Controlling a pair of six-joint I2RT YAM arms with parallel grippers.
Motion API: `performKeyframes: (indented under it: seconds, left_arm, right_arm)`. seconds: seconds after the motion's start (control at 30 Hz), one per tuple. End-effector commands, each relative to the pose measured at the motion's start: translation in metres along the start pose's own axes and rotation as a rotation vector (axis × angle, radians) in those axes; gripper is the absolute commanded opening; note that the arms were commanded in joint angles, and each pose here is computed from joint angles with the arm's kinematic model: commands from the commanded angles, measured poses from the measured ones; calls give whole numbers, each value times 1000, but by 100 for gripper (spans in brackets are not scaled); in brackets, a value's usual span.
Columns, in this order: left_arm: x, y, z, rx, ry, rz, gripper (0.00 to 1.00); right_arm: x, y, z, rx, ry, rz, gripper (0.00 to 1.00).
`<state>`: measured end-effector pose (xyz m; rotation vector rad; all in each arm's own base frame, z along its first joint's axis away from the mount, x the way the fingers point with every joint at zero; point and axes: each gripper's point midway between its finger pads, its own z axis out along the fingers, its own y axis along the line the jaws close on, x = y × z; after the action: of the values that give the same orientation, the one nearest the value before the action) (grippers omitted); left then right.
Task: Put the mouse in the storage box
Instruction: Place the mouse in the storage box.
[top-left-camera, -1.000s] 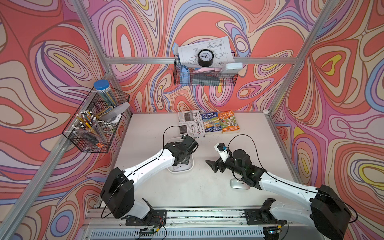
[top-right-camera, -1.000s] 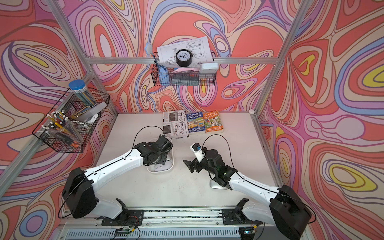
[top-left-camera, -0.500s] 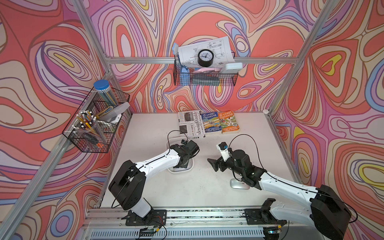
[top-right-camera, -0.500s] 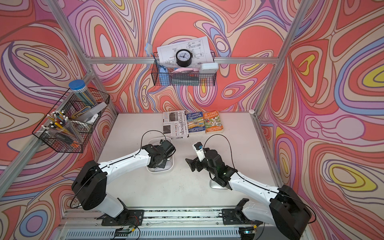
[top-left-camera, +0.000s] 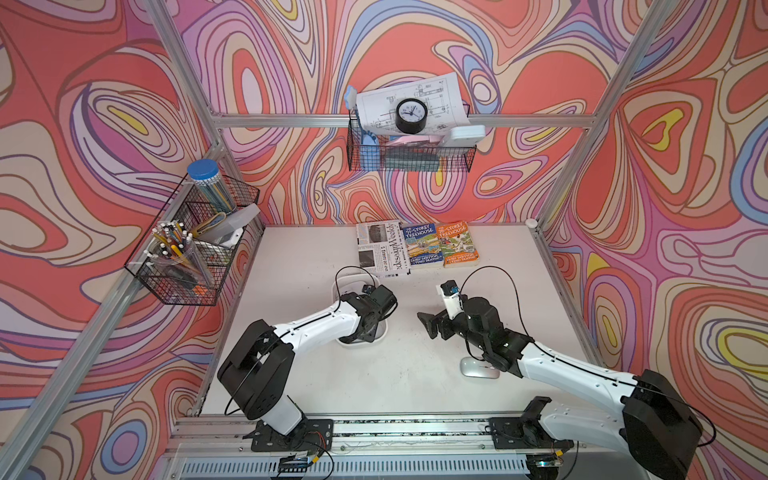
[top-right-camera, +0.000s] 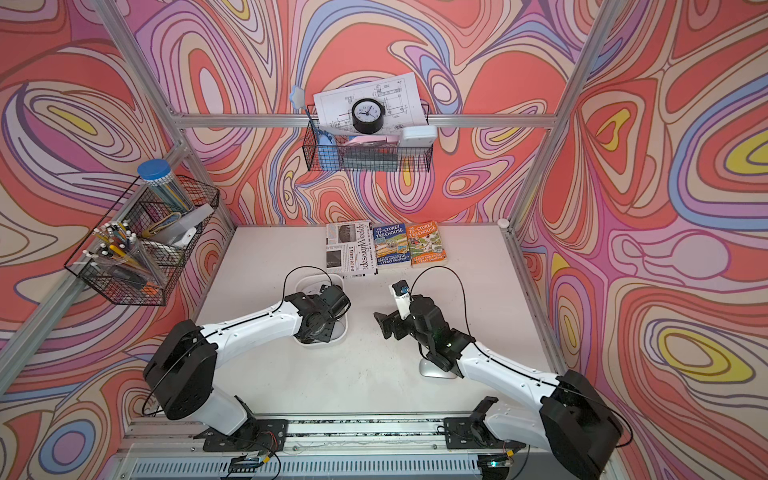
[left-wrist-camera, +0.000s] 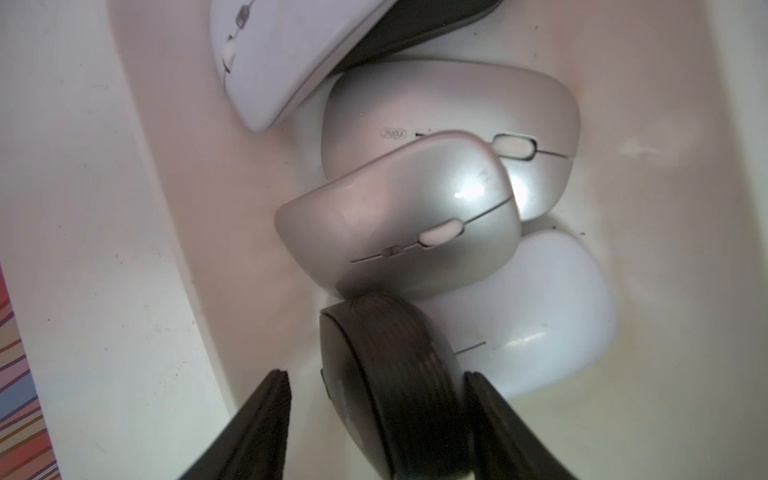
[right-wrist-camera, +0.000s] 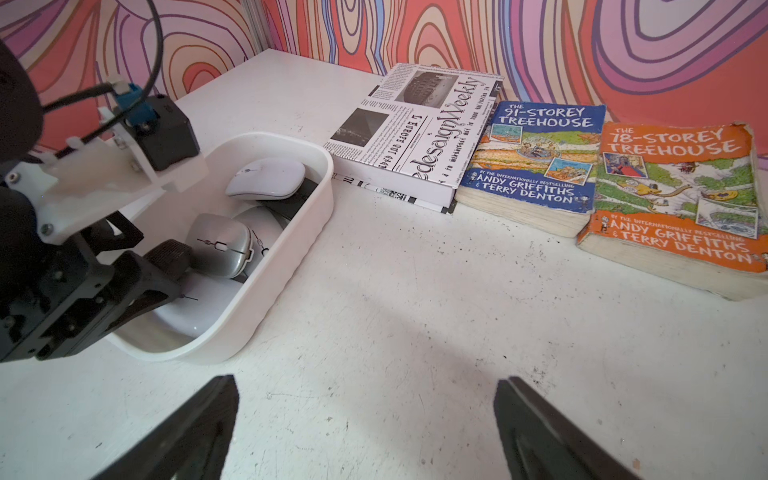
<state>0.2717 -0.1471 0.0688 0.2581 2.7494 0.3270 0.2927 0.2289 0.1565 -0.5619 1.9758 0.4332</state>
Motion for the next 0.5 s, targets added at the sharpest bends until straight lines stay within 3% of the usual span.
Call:
performKeyframes:
  seconds: [0.0,0.27,0.47]
  left_arm:
    - [-2,-4,-11,64,-23,-33,74]
    - [-16,-10,-47,191,-94,-69,88]
    - [-28,-4,-84,266,-179,-107,91]
  right_arm:
    - [-7,-5,-5,21,-3,41,98]
    - [-5,-16,-13,48,41,122,98]
    - [14,-37,-16,78,162,271,98]
